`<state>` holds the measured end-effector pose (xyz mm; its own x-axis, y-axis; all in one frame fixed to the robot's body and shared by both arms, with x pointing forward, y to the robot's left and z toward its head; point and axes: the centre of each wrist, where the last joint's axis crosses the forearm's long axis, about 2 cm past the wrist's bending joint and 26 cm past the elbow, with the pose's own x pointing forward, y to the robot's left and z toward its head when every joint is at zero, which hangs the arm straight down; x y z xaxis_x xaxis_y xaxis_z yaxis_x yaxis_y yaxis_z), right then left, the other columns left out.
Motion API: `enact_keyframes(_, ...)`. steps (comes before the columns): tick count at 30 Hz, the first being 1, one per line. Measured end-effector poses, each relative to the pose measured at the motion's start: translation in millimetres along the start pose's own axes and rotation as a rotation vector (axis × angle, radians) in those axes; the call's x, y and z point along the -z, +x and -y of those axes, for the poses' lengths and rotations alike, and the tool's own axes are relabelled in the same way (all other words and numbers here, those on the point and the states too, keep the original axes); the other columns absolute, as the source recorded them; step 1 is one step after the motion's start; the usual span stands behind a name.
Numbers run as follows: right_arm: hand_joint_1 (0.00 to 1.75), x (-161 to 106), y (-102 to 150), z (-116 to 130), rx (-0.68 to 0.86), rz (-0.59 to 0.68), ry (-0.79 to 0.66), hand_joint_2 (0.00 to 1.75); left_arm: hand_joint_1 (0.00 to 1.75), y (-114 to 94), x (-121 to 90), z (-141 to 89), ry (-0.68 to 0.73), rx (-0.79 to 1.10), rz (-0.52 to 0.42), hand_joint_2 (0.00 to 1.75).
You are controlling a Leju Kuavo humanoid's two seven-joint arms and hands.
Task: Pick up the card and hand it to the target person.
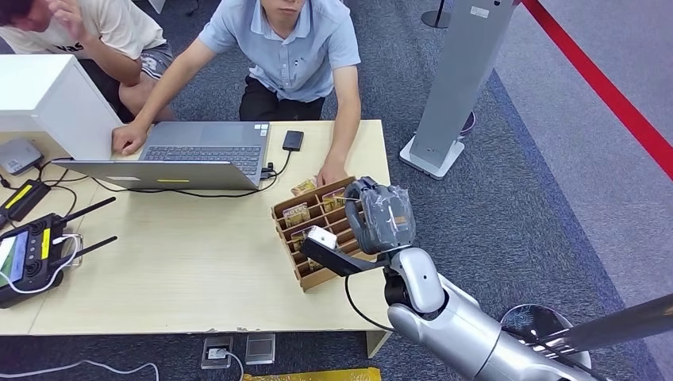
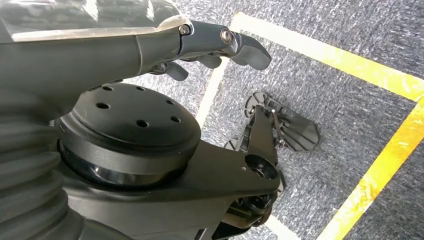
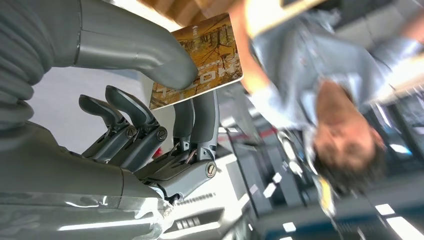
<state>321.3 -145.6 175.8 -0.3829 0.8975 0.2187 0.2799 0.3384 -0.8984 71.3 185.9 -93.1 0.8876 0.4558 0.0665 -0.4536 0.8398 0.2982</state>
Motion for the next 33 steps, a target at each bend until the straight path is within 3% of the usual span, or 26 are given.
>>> enact_keyframes(7, 1.75, 21.1, 9.6, 27.8, 0.002, 0.086, -0.133, 1.75, 0.00, 0.4, 0.0, 0.0, 0.001, 0.017, 0.002, 1.75)
enact_keyframes(14, 1.75, 42.8, 20.7, 43.7, 0.017, 0.132, -0.170, 1.75, 0.00, 0.2, -0.2, 0.2, 0.002, 0.041, 0.003, 1.75)
enact_keyframes(33, 1.75, 73.5, 34.5, 36.8, 0.007, 0.117, -0.060, 1.75, 0.00, -0.4, 0.9, -1.5, 0.001, 0.052, 0.008, 1.75)
